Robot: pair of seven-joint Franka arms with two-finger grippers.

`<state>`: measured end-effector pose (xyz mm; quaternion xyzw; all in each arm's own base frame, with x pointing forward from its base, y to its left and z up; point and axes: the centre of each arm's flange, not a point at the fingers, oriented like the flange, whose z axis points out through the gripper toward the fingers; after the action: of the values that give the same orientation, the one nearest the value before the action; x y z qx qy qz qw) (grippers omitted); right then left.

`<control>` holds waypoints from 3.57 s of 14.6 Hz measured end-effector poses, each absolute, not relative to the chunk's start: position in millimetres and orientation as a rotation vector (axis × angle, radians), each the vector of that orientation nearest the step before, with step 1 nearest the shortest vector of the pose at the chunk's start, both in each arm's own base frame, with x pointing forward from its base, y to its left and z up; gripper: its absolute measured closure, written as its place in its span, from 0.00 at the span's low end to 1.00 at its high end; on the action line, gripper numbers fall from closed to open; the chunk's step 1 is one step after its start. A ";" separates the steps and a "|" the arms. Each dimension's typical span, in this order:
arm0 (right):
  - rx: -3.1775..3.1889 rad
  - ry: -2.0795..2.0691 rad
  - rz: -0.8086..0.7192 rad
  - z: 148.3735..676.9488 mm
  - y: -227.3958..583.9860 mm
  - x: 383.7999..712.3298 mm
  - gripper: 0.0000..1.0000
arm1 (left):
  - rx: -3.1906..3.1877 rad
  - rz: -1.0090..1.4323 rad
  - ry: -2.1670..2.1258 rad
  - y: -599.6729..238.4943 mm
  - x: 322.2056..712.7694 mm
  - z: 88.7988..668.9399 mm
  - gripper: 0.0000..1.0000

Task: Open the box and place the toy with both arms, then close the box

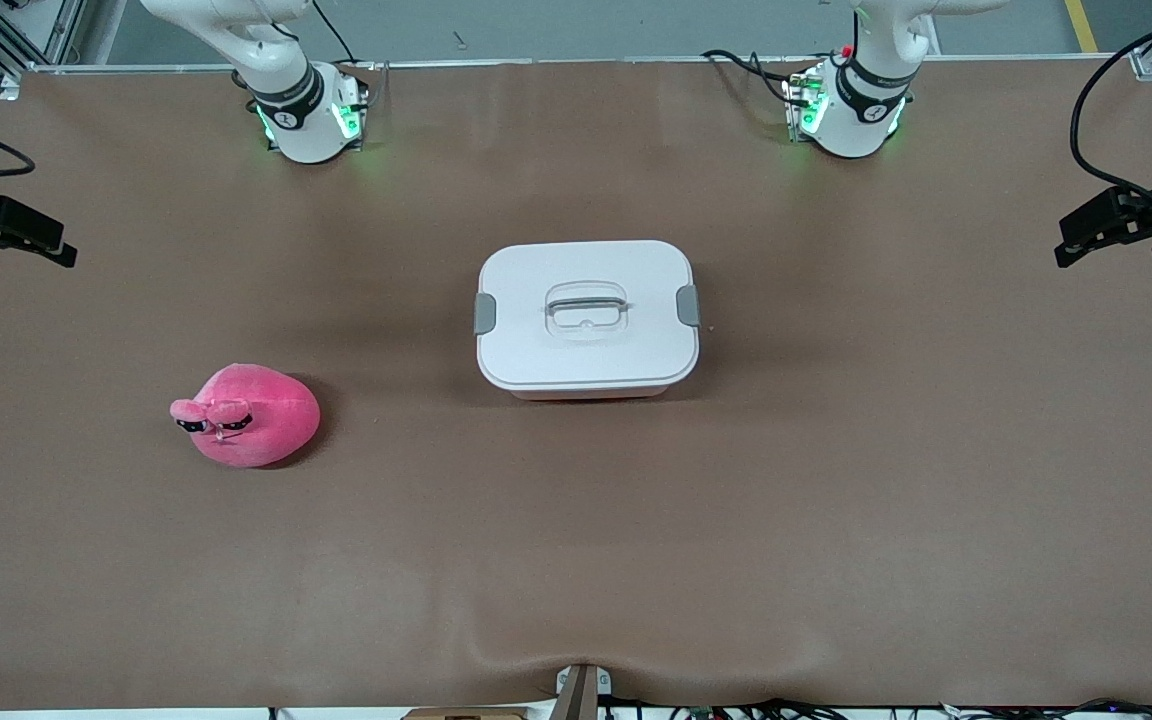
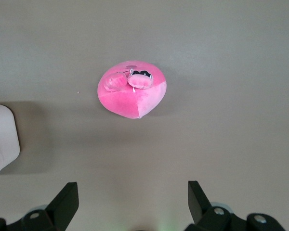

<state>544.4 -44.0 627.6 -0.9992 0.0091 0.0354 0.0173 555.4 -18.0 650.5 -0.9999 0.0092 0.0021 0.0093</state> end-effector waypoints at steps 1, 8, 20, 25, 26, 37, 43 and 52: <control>-3.105 0.026 0.110 627.4 -43.4 544.5 0.00 | -3.123 0.007 0.028 -18.0 555.4 650.5 0.00; -3.106 0.013 0.106 624.5 -38.8 547.2 0.00 | -3.123 0.014 0.018 -14.1 556.6 648.0 0.00; -3.106 -0.007 0.127 578.0 -33.1 558.7 0.00 | -3.122 0.019 -0.014 -4.5 581.6 621.6 0.00; -3.106 -0.111 0.097 544.6 -17.4 565.3 0.00 | -3.122 0.049 -0.014 -4.5 602.4 590.1 0.00; -3.105 -0.140 0.091 538.4 -14.9 566.0 0.00 | -3.122 0.033 -0.014 -4.6 605.0 589.2 0.00; -3.073 -0.545 -0.046 471.4 34.8 576.1 0.00 | -3.090 0.005 -0.469 -62.2 611.9 578.8 0.00; -3.071 -0.620 -0.052 419.9 31.6 597.4 0.00 | -3.030 0.018 -0.747 -110.8 608.0 571.4 0.00; -3.075 -0.743 -0.032 372.9 32.1 611.6 0.00 | -2.923 0.046 -1.052 -183.1 597.1 554.5 0.00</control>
<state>611.6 32.1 372.9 -0.9719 -0.2349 -0.0102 -0.0110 597.1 -183.1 554.5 -0.9407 -0.3385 0.0149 0.0172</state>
